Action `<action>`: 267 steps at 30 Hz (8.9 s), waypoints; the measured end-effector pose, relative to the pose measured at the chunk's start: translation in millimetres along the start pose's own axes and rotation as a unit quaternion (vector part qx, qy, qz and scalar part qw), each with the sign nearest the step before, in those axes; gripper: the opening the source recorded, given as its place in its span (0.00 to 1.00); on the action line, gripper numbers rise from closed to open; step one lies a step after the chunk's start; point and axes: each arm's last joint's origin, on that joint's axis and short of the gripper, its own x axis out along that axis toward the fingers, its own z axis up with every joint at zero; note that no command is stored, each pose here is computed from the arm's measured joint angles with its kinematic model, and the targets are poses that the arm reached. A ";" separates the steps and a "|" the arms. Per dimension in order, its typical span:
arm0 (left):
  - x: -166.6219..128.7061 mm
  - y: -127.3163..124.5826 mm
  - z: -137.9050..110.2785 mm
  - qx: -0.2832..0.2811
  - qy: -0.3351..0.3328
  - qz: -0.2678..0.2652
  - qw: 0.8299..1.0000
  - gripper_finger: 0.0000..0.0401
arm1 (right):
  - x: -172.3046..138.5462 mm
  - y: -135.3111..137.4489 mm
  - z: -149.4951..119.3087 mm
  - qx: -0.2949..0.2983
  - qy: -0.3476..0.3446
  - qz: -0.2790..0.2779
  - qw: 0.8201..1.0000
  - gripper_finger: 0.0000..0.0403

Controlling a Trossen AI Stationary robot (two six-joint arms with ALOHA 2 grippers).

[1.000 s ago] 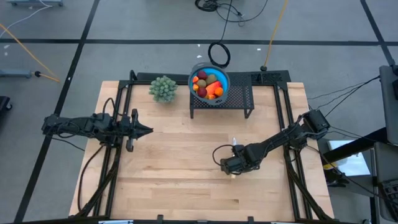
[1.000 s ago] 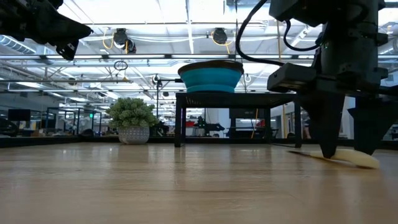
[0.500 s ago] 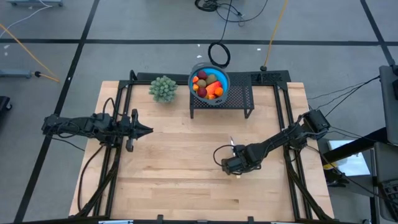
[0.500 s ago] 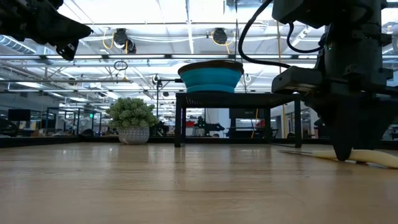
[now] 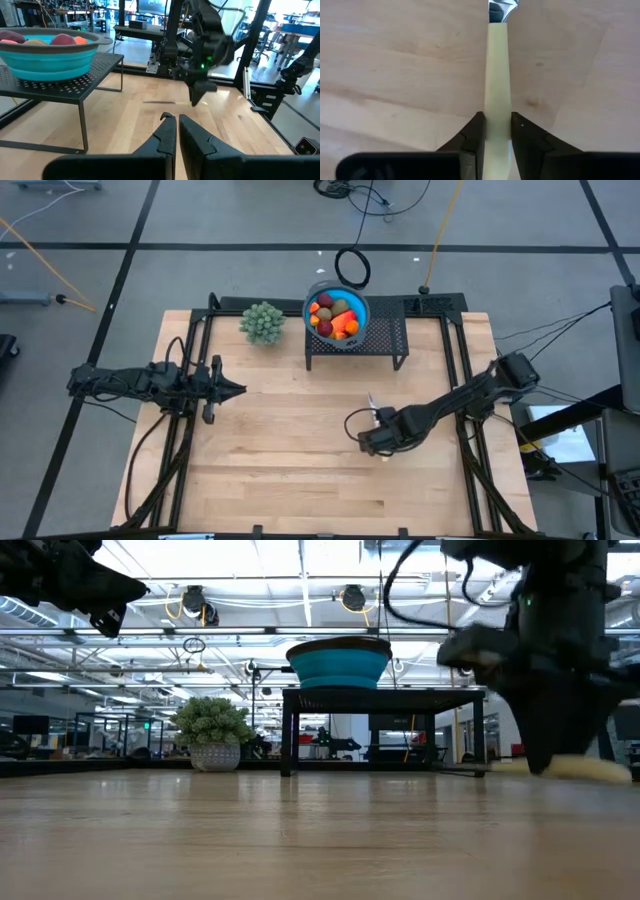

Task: Pick & Place Fruit
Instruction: Put the yellow knife on the shelf, then return to Home Position

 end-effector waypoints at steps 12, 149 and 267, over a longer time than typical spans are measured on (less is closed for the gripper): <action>0.0 0.1 0.0 -0.004 0.000 0.001 1.000 0.05 | -67.4 -12.6 4.3 -0.085 -0.006 0.112 0.990 0.16; 0.0 0.7 0.0 -0.017 -0.001 0.011 1.000 0.05 | -140.6 -36.2 277.5 0.011 -0.104 0.024 0.994 0.30; 0.1 0.6 -0.9 -0.016 0.003 0.008 1.000 0.05 | -216.9 -51.9 196.9 0.008 -0.226 0.084 0.970 0.20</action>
